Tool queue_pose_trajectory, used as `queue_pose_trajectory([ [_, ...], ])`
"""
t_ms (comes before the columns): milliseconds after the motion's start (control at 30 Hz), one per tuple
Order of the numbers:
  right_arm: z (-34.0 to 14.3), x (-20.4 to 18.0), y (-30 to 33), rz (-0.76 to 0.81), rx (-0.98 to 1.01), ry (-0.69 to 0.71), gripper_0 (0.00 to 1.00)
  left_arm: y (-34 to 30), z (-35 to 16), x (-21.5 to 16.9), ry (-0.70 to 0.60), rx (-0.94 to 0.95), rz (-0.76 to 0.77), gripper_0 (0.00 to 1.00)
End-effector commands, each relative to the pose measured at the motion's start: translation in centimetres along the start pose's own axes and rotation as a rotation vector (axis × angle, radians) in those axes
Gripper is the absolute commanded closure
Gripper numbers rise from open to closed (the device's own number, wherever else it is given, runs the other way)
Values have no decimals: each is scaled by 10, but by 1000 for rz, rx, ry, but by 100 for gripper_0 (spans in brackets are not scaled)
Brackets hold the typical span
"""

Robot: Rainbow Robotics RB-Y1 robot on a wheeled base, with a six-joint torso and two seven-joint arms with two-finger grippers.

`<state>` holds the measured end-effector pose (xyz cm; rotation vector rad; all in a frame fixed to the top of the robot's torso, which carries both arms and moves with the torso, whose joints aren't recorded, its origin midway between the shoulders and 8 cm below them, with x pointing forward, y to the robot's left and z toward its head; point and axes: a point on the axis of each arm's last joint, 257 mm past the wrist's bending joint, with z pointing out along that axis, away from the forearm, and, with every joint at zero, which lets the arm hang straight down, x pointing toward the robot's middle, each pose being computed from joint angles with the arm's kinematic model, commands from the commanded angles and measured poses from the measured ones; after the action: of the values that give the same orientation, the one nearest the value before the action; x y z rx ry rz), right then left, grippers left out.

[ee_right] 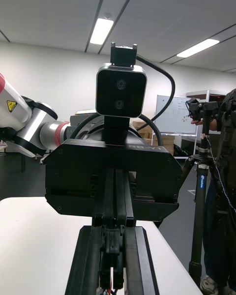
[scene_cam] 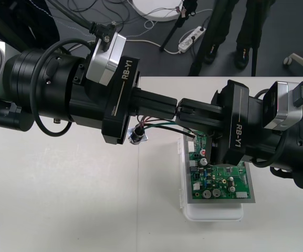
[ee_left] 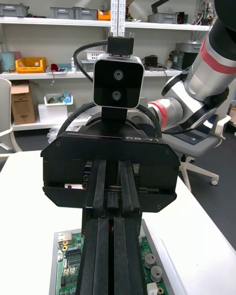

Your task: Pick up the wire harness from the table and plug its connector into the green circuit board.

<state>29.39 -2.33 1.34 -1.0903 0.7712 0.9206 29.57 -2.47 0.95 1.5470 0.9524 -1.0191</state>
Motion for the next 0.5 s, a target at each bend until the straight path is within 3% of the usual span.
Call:
queue_pose_trajectory([
  [33,12,-17,6,9,-26,-38,73,-2,2,-13,11,9,88,100],
  [67,12,-16,6,10,-25,-38,56,-2,2,-13,10,9,87,100],
  [100,12,-17,6,10,-27,-38,25,-2,2,-13,11,9,88,100],
  [167,13,-17,5,10,-26,-39,0,-2,2,-13,10,9,85,100],
  [500,12,-18,5,17,-26,-43,0,-2,2,-13,10,9,88,100],
])
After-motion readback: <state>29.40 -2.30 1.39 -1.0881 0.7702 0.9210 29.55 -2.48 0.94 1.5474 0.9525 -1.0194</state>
